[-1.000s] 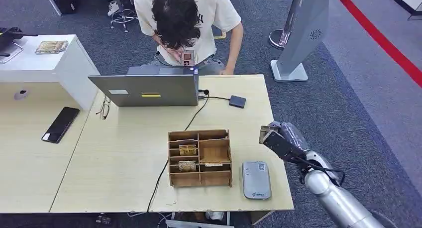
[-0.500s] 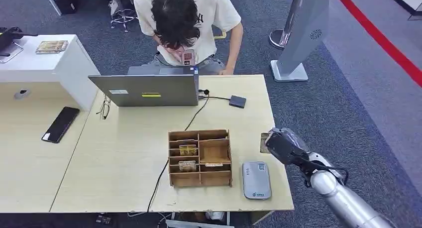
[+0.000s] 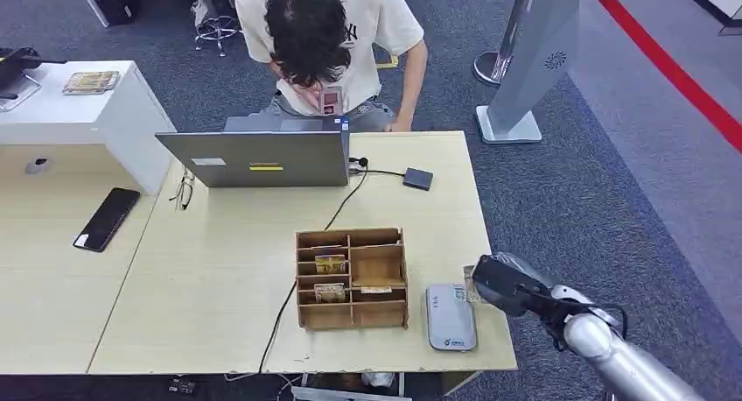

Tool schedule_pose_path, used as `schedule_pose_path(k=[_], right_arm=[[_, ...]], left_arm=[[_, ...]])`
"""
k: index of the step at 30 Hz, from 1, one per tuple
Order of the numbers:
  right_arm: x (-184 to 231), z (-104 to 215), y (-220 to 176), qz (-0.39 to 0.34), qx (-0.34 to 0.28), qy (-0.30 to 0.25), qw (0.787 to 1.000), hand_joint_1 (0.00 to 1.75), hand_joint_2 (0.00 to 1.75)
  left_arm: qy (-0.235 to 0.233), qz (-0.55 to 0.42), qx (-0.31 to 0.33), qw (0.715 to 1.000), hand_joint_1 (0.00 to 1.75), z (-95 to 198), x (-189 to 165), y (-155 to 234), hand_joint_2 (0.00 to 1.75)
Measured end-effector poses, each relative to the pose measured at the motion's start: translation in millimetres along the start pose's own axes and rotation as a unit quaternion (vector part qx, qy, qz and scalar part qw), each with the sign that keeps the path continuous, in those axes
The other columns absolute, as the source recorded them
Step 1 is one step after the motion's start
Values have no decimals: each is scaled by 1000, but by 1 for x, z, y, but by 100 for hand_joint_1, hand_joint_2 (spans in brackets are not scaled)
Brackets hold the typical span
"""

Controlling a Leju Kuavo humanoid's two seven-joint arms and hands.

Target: Pass the card to the sensor for recognition and then transmit it.

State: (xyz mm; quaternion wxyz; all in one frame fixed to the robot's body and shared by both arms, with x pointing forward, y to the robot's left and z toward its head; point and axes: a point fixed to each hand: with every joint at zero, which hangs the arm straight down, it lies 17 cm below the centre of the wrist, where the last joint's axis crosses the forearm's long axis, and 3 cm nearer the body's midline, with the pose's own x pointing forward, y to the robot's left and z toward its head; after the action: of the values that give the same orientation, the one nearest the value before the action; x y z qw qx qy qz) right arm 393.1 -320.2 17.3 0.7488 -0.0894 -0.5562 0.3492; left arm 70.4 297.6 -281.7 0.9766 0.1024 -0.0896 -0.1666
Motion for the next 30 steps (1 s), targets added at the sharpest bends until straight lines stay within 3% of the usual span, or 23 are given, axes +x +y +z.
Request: schedule_pose_path(k=[9,30], right_arm=[[-6,19,23,-12,32,14,999,175,175],[24,4,46,-50,43,-26,998,175,175]], left_arm=[[2,-1,1,1000,0,0,-3,0,0],[2,0,-4,1000,0,1,-1,-6,0]])
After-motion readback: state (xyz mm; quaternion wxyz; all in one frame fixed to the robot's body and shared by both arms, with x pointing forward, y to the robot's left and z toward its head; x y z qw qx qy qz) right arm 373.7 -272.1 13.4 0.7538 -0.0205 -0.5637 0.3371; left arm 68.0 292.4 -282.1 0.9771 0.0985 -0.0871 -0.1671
